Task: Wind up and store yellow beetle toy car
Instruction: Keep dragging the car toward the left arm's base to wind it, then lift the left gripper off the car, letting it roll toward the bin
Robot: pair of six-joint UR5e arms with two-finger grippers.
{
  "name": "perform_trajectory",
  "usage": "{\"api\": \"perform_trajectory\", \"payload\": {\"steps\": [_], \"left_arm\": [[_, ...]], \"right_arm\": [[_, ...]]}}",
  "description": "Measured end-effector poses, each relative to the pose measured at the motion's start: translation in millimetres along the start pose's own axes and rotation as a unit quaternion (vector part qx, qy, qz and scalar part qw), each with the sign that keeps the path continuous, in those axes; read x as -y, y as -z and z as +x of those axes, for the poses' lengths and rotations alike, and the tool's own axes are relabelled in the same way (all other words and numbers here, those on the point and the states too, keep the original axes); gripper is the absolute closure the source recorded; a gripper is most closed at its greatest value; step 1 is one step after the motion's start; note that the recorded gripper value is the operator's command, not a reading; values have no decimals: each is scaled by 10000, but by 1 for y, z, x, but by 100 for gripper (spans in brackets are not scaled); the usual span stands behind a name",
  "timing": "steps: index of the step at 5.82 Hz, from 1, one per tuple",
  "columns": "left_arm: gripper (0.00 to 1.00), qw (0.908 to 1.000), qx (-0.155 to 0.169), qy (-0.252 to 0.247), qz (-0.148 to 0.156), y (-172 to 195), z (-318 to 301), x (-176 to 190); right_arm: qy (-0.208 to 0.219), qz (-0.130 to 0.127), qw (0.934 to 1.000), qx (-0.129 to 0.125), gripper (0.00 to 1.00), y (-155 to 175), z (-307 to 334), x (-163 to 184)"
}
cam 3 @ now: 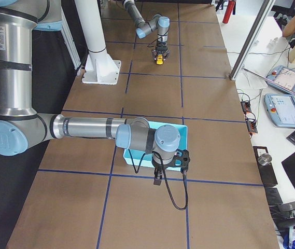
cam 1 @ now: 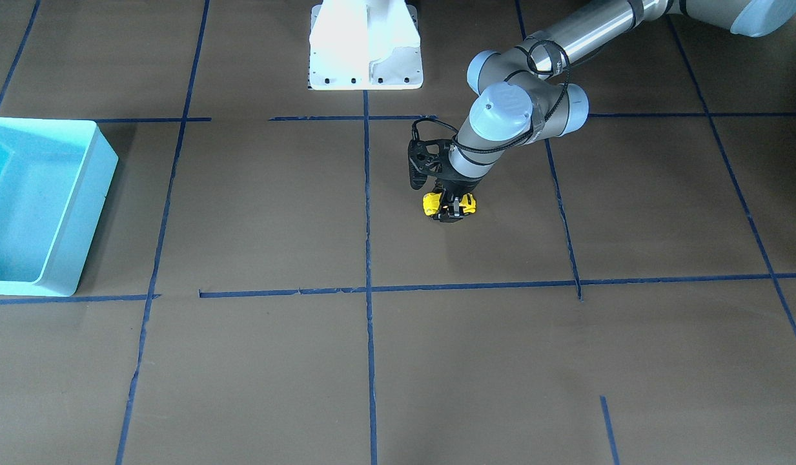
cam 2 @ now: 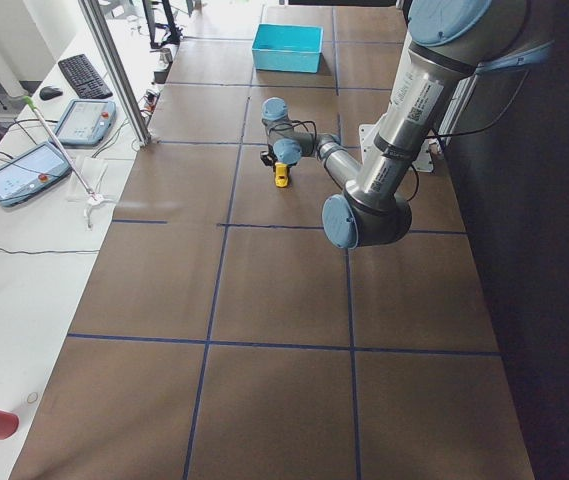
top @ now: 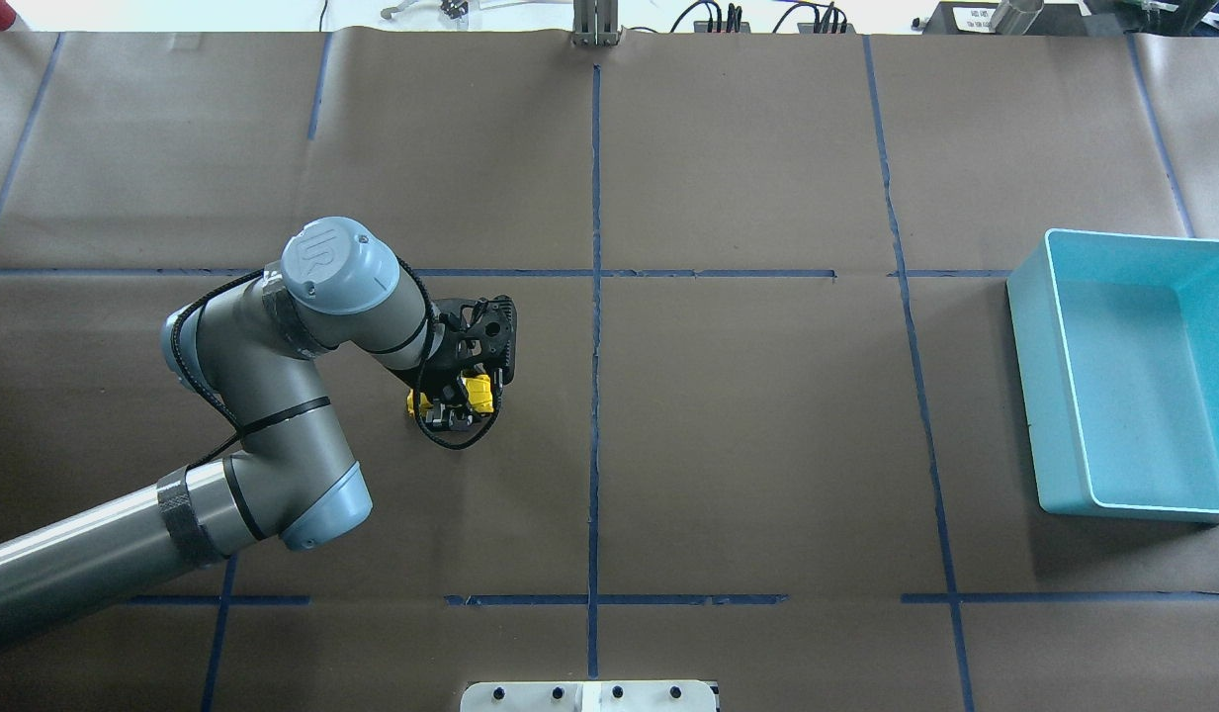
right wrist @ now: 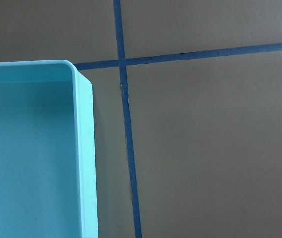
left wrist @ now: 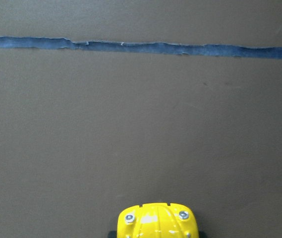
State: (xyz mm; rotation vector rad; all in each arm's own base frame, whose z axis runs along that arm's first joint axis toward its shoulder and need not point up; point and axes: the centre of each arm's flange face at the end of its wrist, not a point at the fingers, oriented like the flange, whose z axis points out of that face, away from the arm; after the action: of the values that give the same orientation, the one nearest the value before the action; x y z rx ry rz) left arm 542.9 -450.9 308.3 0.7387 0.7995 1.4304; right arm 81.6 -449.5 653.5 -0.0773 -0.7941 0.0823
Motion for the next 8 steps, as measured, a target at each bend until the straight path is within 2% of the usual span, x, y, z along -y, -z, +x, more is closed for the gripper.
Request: {"api": "perform_trajectory", "payload": {"steps": [1, 8], "left_arm": [[0, 10000, -26, -18, -13, -2, 1, -1], [0, 9999, -36, -135, -33, -4, 2, -2]], "right_arm": [[0, 0, 10000, 0, 0, 0, 0, 0], [-5, -5, 10000, 0, 0, -1, 1, 0]]}}
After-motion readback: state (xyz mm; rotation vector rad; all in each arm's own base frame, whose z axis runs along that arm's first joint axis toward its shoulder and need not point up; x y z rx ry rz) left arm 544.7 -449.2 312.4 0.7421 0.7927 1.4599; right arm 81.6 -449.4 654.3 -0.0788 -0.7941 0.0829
